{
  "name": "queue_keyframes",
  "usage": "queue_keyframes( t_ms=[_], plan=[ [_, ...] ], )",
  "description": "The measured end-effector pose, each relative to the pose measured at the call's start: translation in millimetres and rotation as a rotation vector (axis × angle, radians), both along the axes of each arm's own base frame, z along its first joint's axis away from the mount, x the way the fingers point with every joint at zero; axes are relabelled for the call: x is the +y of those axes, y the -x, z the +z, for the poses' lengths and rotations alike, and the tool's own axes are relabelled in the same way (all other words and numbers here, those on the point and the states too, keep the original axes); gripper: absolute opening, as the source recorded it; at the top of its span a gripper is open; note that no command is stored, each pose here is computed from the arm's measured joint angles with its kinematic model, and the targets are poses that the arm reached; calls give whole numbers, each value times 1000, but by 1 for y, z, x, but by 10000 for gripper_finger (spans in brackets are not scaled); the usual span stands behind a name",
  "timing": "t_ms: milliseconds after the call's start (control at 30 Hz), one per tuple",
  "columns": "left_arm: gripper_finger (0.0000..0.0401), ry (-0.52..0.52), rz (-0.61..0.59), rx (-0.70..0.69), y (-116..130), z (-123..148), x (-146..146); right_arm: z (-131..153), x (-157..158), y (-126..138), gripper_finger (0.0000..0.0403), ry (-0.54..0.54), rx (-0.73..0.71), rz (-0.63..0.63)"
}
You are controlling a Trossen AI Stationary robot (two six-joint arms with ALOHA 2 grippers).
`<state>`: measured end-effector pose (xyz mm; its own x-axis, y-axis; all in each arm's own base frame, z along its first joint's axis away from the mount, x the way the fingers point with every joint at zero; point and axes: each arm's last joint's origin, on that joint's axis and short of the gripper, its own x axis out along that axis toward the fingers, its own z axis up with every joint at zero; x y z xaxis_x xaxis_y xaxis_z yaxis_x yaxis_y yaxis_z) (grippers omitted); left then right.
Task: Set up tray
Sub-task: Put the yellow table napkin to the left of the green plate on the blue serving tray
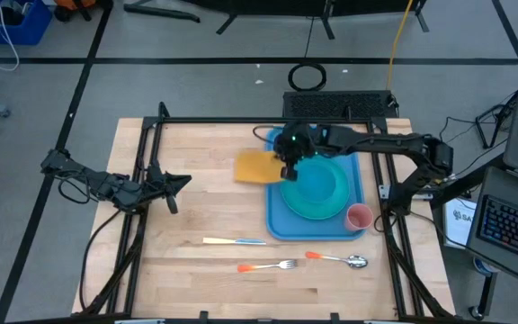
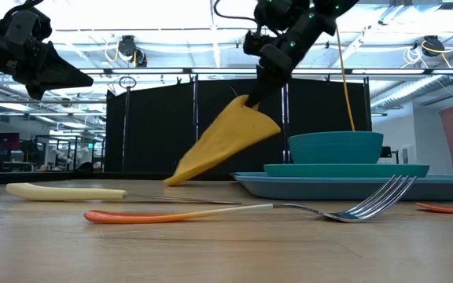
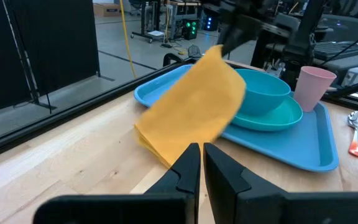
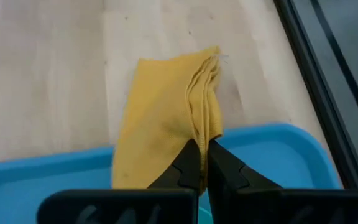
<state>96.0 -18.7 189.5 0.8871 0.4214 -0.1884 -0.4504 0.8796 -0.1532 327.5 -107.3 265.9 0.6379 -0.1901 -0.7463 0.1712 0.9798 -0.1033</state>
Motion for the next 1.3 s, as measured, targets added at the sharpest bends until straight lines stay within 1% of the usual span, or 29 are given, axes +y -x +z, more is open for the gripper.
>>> queue_keyframes(
  t_ms=[100,300,433,567,700,933,1067,1300],
  plan=[
    [24,0,0,0,0,0,0,1,-16,7,0,-26,10,-23],
    [24,0,0,0,0,0,0,-2,-43,22,0,-34,52,-97],
    [24,0,0,-1,0,0,0,-2,-56,30,0,-22,71,-115],
    [24,0,0,-1,0,0,0,-2,-69,38,0,-51,56,-127],
    [24,0,0,0,0,0,0,-3,-79,45,0,-56,63,-164],
    [24,0,0,0,0,0,0,-7,-92,61,0,-96,124,-222],
    [24,0,0,0,0,0,0,-8,-101,69,0,-93,134,-246],
    [24,0,0,-1,0,0,0,-10,-118,90,0,-118,181,-313]
  ],
)
